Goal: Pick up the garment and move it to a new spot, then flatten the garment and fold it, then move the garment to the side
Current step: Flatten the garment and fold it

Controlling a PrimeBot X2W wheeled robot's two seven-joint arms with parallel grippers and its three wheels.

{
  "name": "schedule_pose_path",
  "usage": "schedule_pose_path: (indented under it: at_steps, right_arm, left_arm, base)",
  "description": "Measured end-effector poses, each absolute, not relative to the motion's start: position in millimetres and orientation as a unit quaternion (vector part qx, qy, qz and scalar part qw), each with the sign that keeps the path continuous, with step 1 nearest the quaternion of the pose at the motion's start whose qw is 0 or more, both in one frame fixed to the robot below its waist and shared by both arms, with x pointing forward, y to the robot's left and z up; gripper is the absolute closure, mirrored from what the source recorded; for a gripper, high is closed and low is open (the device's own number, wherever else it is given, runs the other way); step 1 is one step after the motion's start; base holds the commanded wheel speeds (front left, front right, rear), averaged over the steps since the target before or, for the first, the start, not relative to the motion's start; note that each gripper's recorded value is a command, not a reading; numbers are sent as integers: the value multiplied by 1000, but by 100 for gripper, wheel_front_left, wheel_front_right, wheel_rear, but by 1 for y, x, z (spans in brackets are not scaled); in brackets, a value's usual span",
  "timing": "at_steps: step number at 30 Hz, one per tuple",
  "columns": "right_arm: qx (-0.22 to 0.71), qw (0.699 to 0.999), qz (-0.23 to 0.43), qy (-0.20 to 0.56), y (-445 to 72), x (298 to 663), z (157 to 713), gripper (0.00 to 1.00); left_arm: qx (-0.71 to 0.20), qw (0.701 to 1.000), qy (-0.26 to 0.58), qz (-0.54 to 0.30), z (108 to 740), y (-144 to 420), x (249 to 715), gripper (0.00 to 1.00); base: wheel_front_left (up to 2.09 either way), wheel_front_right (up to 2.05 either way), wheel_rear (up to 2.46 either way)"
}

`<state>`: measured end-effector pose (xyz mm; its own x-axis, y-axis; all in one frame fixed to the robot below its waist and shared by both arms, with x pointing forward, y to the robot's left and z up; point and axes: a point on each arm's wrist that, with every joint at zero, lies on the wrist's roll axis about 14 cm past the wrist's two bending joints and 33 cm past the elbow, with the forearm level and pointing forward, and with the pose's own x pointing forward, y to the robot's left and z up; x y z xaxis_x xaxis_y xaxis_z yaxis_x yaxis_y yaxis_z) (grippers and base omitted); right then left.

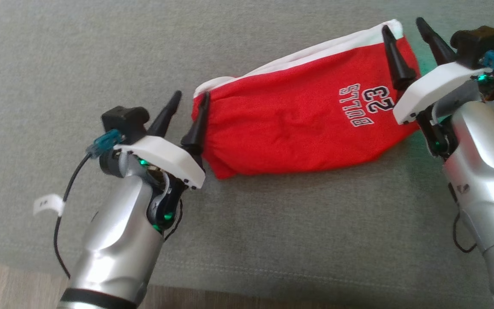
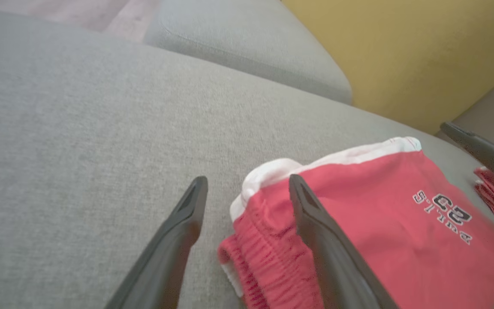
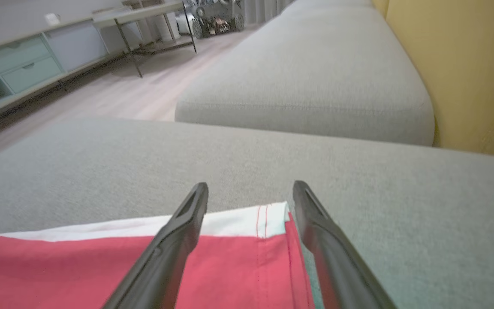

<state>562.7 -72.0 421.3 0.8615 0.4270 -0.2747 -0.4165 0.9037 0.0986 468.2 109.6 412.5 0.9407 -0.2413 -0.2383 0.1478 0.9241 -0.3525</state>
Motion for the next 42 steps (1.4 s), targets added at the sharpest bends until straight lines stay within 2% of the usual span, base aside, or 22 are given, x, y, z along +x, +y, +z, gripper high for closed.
schedule_pose_path:
  at_steps: [7,16,27,33,42]
  right_arm:
    - [22,976,213,41,-82,558,479,0]
    - [32,987,154,24,-127,510,489,0]
    - [40,992,111,51,-144,442,487,0]
    - [50,992,99,64,-147,426,484,0]
    - [48,992,99,55,-146,427,494,0]
  left_arm:
    - [-154,984,61,-70,450,125,467,0]
    - [-107,992,-29,-58,504,142,453,0]
    - [-81,995,-1,-66,491,140,424,0]
    - [-71,995,9,-70,485,141,420,0]
    - [-66,995,15,-73,482,140,418,0]
  base:
    - [0,0,0]
    - [0,0,0]
    - [0,0,0]
    - [0,0,0]
    - [0,0,0]
